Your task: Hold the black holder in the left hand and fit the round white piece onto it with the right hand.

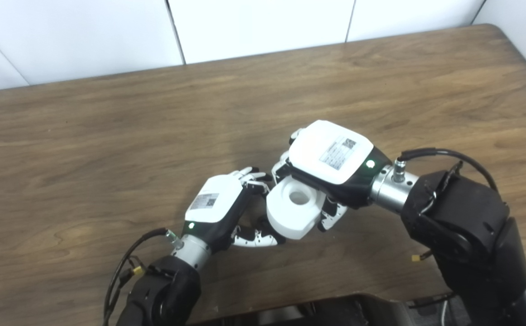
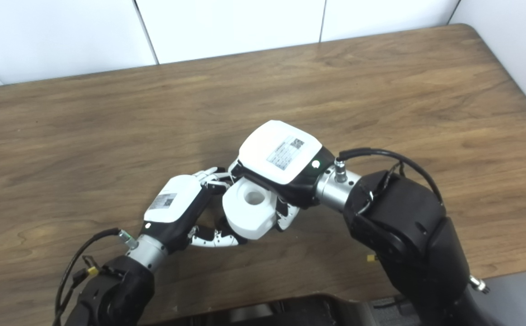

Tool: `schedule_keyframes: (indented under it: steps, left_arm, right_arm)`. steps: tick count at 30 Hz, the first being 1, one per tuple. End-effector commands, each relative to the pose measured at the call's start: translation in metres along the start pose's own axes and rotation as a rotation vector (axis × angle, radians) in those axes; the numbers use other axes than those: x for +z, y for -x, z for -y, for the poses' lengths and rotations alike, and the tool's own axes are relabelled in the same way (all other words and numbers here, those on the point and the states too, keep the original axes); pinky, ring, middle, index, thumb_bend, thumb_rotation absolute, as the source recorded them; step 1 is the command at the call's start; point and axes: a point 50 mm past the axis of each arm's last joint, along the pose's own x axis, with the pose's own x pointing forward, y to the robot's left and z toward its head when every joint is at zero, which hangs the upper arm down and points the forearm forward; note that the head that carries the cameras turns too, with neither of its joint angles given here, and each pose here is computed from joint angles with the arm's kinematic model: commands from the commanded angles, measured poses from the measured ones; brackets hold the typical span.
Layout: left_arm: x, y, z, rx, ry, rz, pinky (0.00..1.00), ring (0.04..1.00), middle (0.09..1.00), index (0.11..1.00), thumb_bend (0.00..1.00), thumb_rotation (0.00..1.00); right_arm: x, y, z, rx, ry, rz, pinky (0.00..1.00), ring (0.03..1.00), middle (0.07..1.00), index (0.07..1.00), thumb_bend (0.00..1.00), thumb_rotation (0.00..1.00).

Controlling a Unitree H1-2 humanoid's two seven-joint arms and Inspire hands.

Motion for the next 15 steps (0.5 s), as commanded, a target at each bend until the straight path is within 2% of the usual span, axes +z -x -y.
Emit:
schedule_keyframes:
  steps: [1, 15]
  left_arm:
    - [0.0018, 0.0004, 0.0042, -0.041, 0.014, 0.001, 0.90, 0.926, 0.845, 0.491, 0.51, 0.06]
    - [0.0021, -0.0011, 0.0057, -0.042, 0.010, 0.005, 0.89, 0.924, 0.843, 0.491, 0.51, 0.06]
  right_arm:
    - [0.0002, 0.0008, 0.0081, -0.062, 0.020, 0.008, 0.80, 0.641, 0.477, 0.492, 0.53, 0.00]
    - [0.0020, -0.0044, 0.0060, -0.058, 0.038, 0.004, 0.79, 0.638, 0.476, 0.493, 0.53, 0.00]
